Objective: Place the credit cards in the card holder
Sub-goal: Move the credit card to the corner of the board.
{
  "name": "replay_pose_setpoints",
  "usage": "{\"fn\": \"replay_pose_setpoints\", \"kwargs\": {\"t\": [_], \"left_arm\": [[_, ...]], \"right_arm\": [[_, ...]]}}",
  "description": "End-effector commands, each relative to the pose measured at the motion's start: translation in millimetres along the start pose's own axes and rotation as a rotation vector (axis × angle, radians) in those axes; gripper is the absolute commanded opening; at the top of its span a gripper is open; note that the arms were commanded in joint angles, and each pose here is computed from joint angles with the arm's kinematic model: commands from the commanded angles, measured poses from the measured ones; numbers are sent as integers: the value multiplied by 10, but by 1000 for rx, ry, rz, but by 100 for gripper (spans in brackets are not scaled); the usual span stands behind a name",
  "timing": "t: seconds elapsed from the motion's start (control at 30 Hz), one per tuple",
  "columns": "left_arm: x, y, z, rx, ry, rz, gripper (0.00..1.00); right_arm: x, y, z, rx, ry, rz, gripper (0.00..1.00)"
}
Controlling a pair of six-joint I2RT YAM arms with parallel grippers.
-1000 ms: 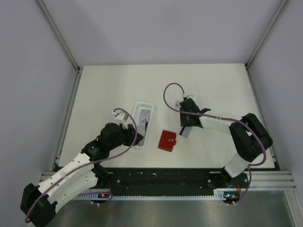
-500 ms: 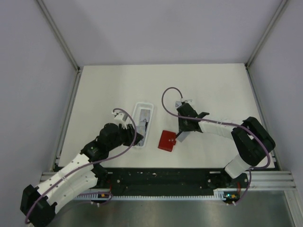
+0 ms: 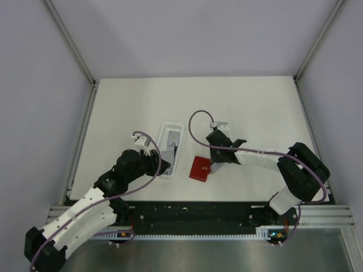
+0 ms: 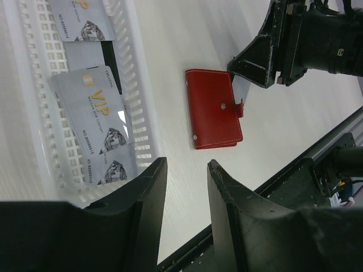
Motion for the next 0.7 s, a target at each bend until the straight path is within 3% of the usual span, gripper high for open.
{"fn": "replay_pose_setpoints", "kwargs": {"t": [0.0,0.67], "left_arm": [[-65,47,136,-62,-4,-15,41],[-164,241,436,-157,-37,16,43]], "right_arm": [[-129,35,-840,286,61,-43,44],[-2,250,-1212,346,144,-54,44]]}}
Point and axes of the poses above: each gripper's point midway between its finger pads, its own y axis back along the fingers, its own x axis along the line the jaws close on, z = x × y, the point moved 3 cm from there along y, back along the fingers, and after that the axes turned 4 degrees about y, right-handed, at the moved point
